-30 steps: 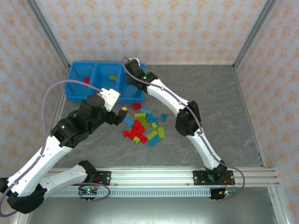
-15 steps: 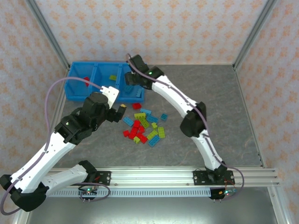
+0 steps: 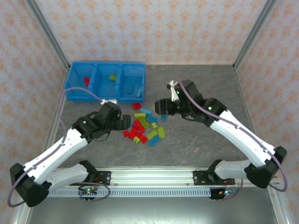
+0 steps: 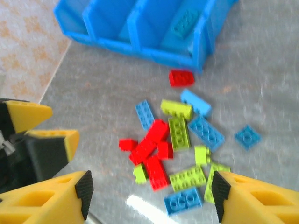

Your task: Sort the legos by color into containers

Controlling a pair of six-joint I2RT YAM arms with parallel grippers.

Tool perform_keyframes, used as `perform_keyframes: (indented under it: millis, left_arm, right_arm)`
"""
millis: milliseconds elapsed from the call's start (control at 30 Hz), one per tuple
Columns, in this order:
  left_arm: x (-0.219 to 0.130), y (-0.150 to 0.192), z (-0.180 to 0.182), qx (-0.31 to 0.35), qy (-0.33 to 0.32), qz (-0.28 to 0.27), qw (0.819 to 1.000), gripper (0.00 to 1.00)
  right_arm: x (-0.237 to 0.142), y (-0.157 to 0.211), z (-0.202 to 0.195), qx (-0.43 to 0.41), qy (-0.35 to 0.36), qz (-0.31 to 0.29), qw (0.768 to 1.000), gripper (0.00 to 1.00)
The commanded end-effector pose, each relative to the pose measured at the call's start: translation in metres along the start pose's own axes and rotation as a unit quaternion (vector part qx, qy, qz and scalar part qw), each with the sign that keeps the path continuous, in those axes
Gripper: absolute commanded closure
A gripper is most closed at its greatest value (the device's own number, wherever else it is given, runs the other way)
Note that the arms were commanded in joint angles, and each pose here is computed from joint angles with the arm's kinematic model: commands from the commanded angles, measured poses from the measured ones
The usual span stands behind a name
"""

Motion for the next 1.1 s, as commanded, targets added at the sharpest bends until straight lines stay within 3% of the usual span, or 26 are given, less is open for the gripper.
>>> perform_keyframes:
  millis: [0,133,300,567,867,1067]
  left_arm:
    - [0.026,0.023,-0.003,-0.053,-0.004,0.052,0.997,0.0]
    - [0.058,0.038,-0.002,-0.077,-0.033,0.08,0.993,0.03]
    - [0.082,0.04,-0.002,-0.117,-0.067,0.089,0.987,0.18]
    - [0.113,0.05,-0.004,-0.136,-0.076,0.105,0.982,0.2]
    - [0.126,0.069,0.001,-0.133,-0.086,0.13,0.979,0.42]
    - [0.125,0.078,0.004,-0.138,-0.08,0.133,0.978,0.66]
  right_arm:
    - [-0.005,0.013,-0.005,0.04,-0.016,-0.01,0.999,0.3]
    - [-0.001,0.025,-0.018,0.057,0.002,-0.003,0.998,0.29]
    - [0.006,0.028,-0.023,0.064,0.02,0.011,0.998,0.29]
    - [0.011,0.029,-0.026,0.072,0.029,0.016,0.997,0.29]
    - [0.013,0.031,-0.027,0.085,0.031,0.019,0.996,0.29]
    - [0.016,0.031,-0.023,0.087,0.019,0.024,0.996,0.29]
Point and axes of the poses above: each hand's point on the last joint's axis, 136 mm out from that joint toward the fingers, its own x axis out along the fingers, its own z axis along the line the jaws close on, y = z × x, the point moved 2 cm from there along -x, back along the fingers, and after that the axes turned 6 degrees about x, right-handed, at the moved point
